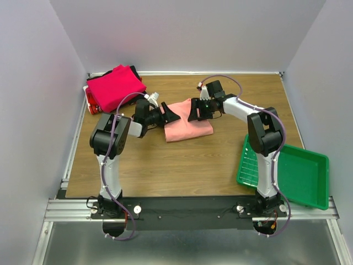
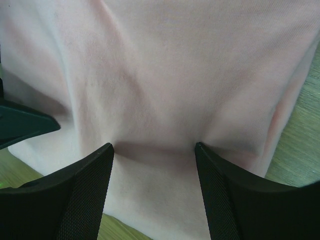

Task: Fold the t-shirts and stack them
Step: Neatly place the folded tshirt to the corner

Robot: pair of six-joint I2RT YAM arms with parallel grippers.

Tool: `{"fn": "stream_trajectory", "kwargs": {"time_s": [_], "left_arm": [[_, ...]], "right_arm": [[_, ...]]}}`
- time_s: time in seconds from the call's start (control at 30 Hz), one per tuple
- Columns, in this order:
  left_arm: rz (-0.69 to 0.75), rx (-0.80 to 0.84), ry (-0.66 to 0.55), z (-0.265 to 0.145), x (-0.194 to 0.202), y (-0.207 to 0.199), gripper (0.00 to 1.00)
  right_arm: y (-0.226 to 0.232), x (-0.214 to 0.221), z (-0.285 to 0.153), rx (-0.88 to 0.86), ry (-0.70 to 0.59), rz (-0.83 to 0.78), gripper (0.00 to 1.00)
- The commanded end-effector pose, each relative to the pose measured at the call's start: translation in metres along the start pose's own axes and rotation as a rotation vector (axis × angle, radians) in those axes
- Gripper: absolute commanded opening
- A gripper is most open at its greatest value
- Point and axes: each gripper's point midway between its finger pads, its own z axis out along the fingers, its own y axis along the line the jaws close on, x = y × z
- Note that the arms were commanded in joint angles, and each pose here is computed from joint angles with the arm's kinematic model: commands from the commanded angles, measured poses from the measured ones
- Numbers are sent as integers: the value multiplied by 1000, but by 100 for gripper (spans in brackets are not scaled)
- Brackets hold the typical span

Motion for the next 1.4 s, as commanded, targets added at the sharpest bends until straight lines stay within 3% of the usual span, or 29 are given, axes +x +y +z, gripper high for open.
{"fn": "stream_trajectory", "kwargs": {"time_s": [0.0, 0.07, 0.13, 0.17, 0.27, 0.4, 0.63, 0.77, 0.97, 1.2, 1.37], "left_arm": [[-105, -148, 135, 7, 46, 31, 69], [-100, -198, 133, 8, 44, 38, 58], [-106, -300, 141, 5, 40, 50, 36], [-75, -330, 150, 4, 38, 55, 18], [-33, -441, 152, -1, 22, 65, 0], [101, -525, 148, -8, -17, 65, 0], [352, -753, 261, -37, -76, 72, 0], [419, -824, 268, -52, -109, 71, 0], [539, -934, 178, -73, -169, 52, 0], [675, -920, 109, -79, -212, 18, 0], [696, -859, 27, -83, -237, -11, 0]], "right_arm": [[1, 39, 10, 1, 109, 27, 73], [1, 39, 10, 0, 107, 26, 73], [1, 39, 9, 2, 107, 24, 73], [0, 40, 8, 6, 106, 23, 73], [0, 37, 3, 17, 95, 16, 73], [-2, 34, -8, 54, 72, 5, 73], [-4, 29, -28, 120, 29, 7, 73], [-6, 30, -32, 137, 24, 2, 74], [-8, 38, -34, 141, 37, -7, 74], [-7, 45, -34, 131, 55, -7, 73], [-4, 43, -36, 122, 51, -5, 74]]}}
